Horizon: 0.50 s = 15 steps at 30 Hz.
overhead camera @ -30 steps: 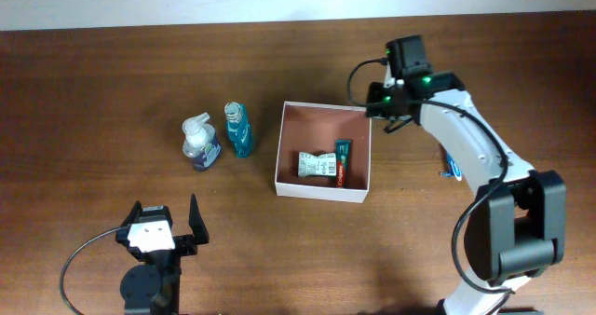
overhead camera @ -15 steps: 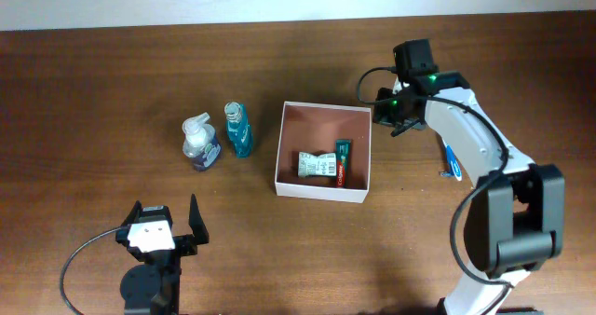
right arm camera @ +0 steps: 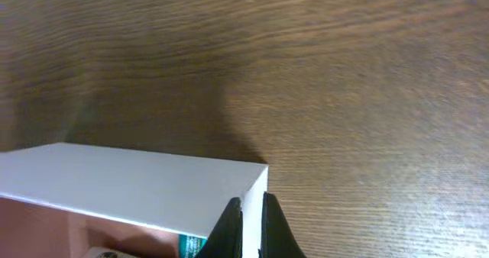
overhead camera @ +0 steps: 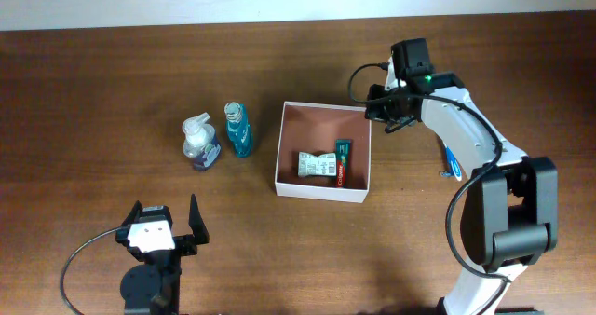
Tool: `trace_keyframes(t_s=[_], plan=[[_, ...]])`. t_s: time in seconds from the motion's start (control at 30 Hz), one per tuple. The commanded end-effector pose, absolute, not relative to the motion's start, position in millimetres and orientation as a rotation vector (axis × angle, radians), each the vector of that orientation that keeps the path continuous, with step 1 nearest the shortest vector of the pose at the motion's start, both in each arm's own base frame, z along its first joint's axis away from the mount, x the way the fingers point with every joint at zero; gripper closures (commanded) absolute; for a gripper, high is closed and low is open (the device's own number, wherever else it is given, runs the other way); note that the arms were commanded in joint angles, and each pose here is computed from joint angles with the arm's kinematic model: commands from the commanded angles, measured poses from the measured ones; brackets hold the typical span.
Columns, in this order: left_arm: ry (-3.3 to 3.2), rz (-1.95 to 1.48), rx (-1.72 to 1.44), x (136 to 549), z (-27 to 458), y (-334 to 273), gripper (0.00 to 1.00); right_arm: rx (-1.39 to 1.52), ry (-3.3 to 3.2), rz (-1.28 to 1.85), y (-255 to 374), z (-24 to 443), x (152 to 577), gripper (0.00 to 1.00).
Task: Pack container
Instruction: 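Open the right gripper and lift it up out of the box, then move the right gripper right and grasp the blue toothbrush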
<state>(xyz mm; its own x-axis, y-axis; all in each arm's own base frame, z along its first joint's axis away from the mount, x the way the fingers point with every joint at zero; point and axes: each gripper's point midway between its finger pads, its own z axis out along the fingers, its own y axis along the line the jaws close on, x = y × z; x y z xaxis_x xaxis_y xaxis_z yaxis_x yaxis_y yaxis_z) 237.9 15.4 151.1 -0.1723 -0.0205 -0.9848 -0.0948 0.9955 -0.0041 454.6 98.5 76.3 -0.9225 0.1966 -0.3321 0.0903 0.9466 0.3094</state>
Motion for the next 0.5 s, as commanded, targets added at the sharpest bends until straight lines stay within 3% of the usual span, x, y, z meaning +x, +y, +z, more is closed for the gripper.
trace_keyframes(t_s=[0.0, 0.47], plan=[[1.743, 0.066, -0.064, 238.5, 149.2, 13.6, 0.01, 0.134, 2.727, 0.488, 111.6, 81.3, 455.1, 0.96], [1.743, 0.066, -0.064, 238.5, 149.2, 13.6, 0.01, 0.116, 2.694, 0.442, 87.3, 85.1, 463.9, 0.96]])
